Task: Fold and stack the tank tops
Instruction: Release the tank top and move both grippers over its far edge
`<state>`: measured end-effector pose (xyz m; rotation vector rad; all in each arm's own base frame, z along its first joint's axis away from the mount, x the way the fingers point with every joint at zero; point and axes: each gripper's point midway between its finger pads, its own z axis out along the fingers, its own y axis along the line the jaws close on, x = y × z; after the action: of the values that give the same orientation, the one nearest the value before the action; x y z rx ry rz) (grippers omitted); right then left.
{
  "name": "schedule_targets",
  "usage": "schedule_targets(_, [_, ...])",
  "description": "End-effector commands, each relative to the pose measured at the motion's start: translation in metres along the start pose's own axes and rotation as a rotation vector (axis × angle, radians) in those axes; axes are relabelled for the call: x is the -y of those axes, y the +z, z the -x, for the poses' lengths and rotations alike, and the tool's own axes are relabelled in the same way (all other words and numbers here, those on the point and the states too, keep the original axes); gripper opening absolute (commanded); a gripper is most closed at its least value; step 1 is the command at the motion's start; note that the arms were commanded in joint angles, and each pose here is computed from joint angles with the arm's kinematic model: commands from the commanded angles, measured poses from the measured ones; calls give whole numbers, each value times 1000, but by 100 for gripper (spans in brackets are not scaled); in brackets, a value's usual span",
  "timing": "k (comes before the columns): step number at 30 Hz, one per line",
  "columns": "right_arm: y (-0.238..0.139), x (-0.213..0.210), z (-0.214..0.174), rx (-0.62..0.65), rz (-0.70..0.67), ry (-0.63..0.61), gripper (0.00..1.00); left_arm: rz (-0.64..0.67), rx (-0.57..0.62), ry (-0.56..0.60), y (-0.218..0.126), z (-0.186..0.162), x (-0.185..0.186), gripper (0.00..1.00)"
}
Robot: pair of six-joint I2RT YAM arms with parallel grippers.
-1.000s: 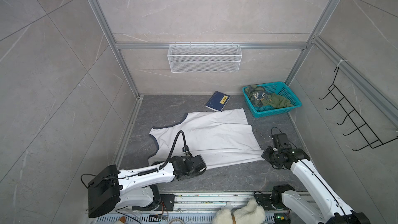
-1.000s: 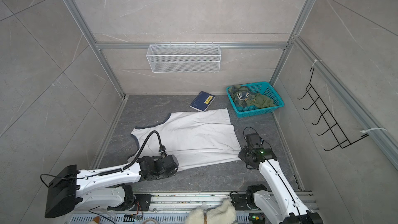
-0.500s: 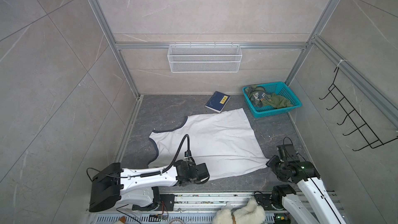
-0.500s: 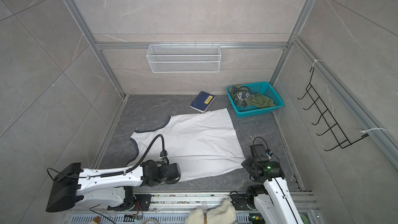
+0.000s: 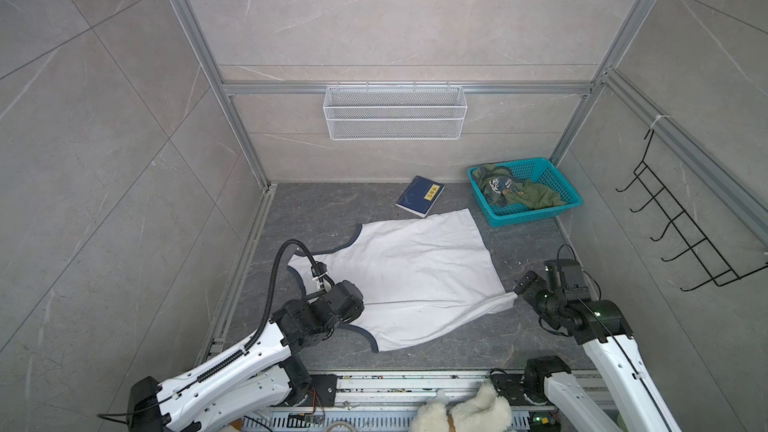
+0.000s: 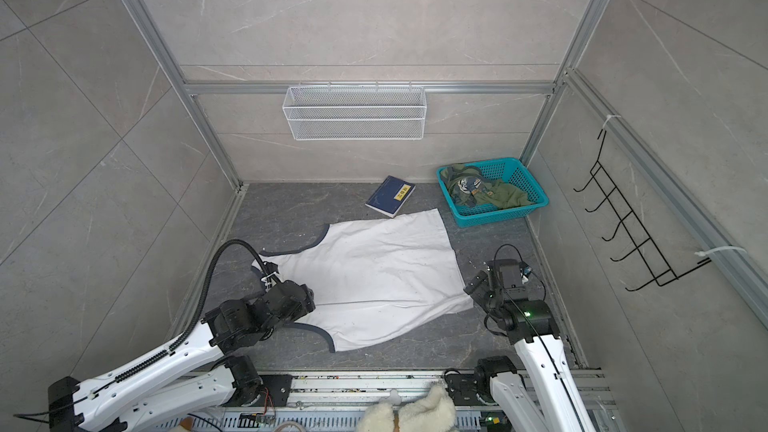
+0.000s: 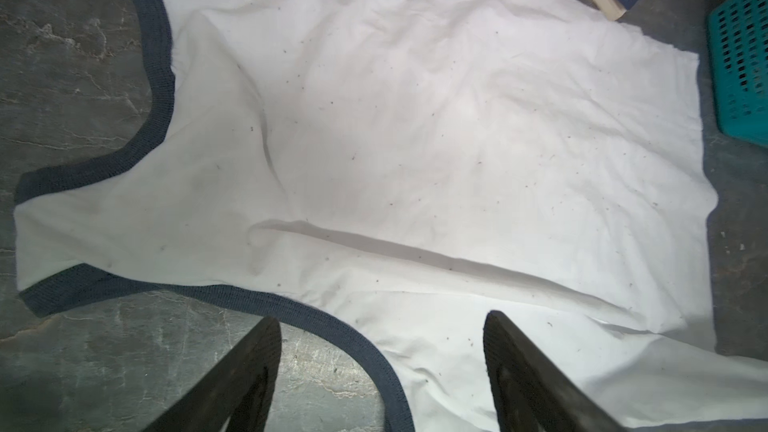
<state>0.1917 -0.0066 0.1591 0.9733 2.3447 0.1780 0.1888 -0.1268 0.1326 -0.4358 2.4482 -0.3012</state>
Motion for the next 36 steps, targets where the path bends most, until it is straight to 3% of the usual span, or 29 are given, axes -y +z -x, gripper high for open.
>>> schedule_targets(1, [-16, 29, 1, 42, -110, -6, 92, 41, -17, 57, 8, 0, 0, 79])
schedule_targets(6, [-10, 1, -2, 15, 36, -49, 92, 290, -21, 33, 20, 6, -58, 79])
schedule_targets(10, [8, -59, -21, -117, 310, -129, 92, 156, -56, -73, 43, 7, -56, 80])
schedule_targets(13, [31, -74, -35, -190, 317, -201, 92, 134, -102, -133, 58, 3, -61, 80])
schedule_targets(20, [85, -77, -86, -345, 276, -242, 91, 167, -206, -262, 90, -19, -90, 80])
schedule_targets(26, [120, -23, -104, -384, -26, -214, 91, 333, -200, -376, 75, -42, -135, 80])
schedule_targets(31, [122, 0, -128, -470, -110, -99, 91, 396, -42, -413, 52, -15, -151, 80])
schedule_targets(36, [103, 18, -125, -374, -140, -14, 91, 366, -17, -442, 57, 10, -147, 81])
